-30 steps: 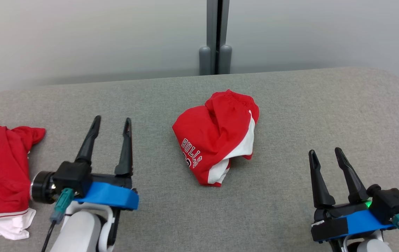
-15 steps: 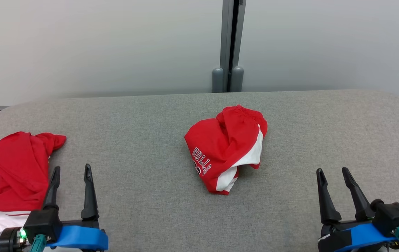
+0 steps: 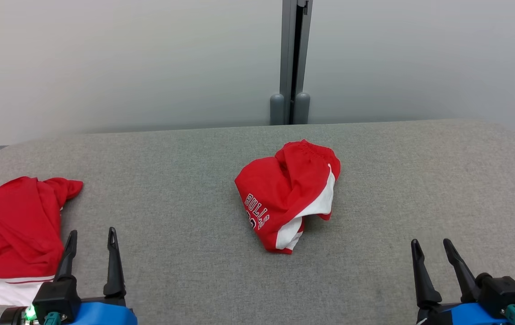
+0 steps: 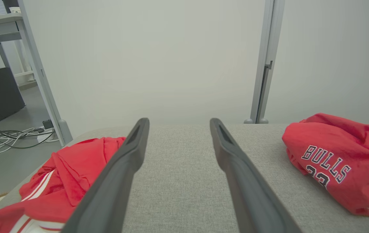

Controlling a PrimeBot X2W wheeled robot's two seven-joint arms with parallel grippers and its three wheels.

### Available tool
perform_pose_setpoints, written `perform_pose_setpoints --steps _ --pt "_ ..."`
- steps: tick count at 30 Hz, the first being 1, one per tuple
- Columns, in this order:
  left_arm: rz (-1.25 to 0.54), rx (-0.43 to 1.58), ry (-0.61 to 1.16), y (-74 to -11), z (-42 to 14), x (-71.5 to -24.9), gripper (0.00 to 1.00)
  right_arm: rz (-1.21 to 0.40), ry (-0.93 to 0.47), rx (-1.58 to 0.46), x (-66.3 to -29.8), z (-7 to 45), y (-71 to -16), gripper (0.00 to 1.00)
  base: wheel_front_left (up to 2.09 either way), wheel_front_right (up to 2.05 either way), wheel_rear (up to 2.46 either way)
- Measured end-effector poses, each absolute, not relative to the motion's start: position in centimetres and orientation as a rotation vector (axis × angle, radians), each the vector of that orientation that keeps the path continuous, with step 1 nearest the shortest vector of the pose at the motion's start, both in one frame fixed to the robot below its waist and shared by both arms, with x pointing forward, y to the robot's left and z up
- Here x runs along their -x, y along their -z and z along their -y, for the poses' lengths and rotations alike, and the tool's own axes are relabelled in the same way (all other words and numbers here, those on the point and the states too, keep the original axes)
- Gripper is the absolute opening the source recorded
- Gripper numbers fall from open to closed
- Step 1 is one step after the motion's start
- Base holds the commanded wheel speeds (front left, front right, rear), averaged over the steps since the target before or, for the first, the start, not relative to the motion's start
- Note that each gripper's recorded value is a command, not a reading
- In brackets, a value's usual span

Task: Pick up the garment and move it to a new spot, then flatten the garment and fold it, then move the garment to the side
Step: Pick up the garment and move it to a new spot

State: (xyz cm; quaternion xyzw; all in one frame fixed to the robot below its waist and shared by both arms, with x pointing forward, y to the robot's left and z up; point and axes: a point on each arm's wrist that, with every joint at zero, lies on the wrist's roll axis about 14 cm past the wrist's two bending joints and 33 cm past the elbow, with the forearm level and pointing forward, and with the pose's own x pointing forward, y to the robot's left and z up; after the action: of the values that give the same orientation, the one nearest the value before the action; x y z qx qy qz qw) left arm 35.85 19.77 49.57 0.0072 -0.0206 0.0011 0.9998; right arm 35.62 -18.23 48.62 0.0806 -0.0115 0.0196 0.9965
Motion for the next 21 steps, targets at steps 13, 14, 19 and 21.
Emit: perform_pose_setpoints --steps 13,14,19,21 --pt "0.018 -0.017 0.011 -48.8 -19.5 -35.8 1.0 -0.037 -0.031 -0.162 -35.2 18.3 -46.7 1.0 0.0 0.0 0.0" --pt "0.017 -0.017 0.01 -48.8 -19.6 -35.8 1.0 -0.04 -0.031 -0.162 -35.1 18.3 -46.7 1.0 0.0 0.0 0.0" --pt "0.014 -0.02 0.005 -48.7 -19.7 -35.8 1.0 -0.047 -0.032 -0.162 -35.2 18.3 -46.5 1.0 0.0 0.0 0.0" --pt "0.014 -0.02 0.006 -48.7 -19.7 -35.8 1.0 -0.049 -0.032 -0.162 -35.2 18.3 -46.4 1.0 0.0 0.0 0.0"
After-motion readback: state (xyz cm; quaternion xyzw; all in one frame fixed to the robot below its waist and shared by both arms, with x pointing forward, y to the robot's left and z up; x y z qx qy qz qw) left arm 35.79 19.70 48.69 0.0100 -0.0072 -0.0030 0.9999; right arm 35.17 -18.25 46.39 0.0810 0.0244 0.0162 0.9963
